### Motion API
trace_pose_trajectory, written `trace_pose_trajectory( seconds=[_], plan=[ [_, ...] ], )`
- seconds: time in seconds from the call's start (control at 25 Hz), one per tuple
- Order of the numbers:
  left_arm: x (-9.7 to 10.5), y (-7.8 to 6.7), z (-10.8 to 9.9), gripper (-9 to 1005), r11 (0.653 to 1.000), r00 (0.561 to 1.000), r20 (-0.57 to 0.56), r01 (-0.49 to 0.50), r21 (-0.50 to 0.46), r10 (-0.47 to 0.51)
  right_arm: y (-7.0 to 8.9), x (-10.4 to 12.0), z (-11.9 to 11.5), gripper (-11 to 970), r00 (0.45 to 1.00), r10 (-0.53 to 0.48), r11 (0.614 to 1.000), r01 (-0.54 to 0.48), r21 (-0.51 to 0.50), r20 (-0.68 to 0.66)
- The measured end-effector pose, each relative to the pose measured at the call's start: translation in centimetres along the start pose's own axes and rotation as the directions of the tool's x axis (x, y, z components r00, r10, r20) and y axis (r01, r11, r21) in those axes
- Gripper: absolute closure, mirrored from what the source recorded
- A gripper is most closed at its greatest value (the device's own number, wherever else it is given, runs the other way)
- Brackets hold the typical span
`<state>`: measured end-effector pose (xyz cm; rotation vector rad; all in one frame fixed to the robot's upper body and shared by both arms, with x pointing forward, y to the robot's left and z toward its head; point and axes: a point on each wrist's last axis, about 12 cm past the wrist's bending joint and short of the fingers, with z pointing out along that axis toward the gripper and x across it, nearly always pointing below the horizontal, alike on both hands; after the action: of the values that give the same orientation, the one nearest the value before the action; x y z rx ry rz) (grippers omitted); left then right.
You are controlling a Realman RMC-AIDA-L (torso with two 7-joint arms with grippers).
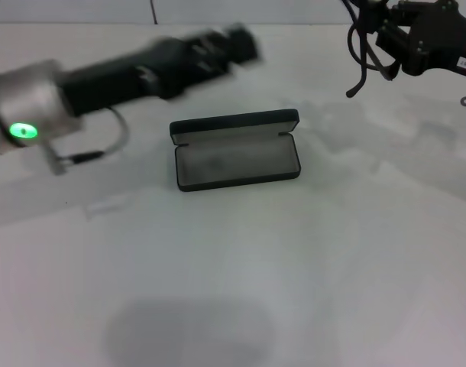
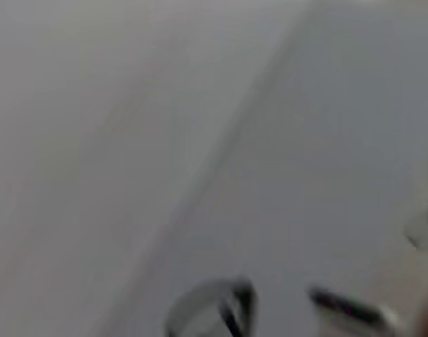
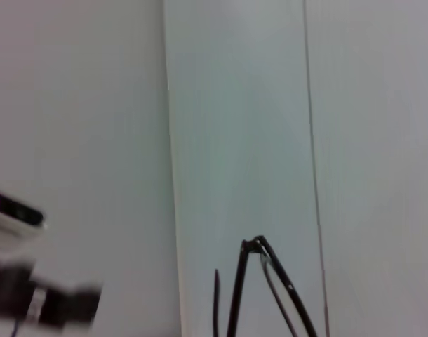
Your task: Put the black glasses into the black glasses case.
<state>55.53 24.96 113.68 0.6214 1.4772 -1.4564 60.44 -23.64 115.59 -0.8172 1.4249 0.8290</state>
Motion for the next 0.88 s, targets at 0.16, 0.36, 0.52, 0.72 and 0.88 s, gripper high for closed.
trace_pose_trajectory(
  seconds=[0.16, 0.36, 0.52, 0.72, 0.88],
  plan=[
    [0.6, -0.4, 4.1, 496, 0.992, 0.987, -0.16, 0.038, 0.117, -0.019, 0.2, 0.2, 0.2, 848, 1.0, 0.004, 1.0, -0.004, -0.018, 0.011],
    [0.8, -1.0, 7.1, 497, 0.98, 0.977, -0.215, 0.048, 0.191, -0.006, 0.9, 0.2, 0.5, 848, 1.0, 0.01, 0.998, -0.008, -0.063, 0.023],
    [0.6, -1.0, 7.6, 497, 0.978, 0.978, -0.21, 0.044, 0.203, -0.001, 1.4, 0.3, 0.6, 848, 0.999, 0.021, 0.994, -0.017, -0.107, 0.03],
    [0.6, -1.0, 7.5, 497, 0.979, 0.979, -0.202, 0.052, 0.196, -0.011, 2.3, 0.7, 1.1, 848, 0.999, 0.032, 0.984, -0.027, -0.176, 0.022],
    [0.7, -0.9, 7.3, 497, 0.981, 0.98, -0.197, 0.058, 0.185, -0.02, 3.0, 1.0, 1.5, 848, 1.0, 0.01, 0.975, -0.008, -0.221, 0.007]
  ],
)
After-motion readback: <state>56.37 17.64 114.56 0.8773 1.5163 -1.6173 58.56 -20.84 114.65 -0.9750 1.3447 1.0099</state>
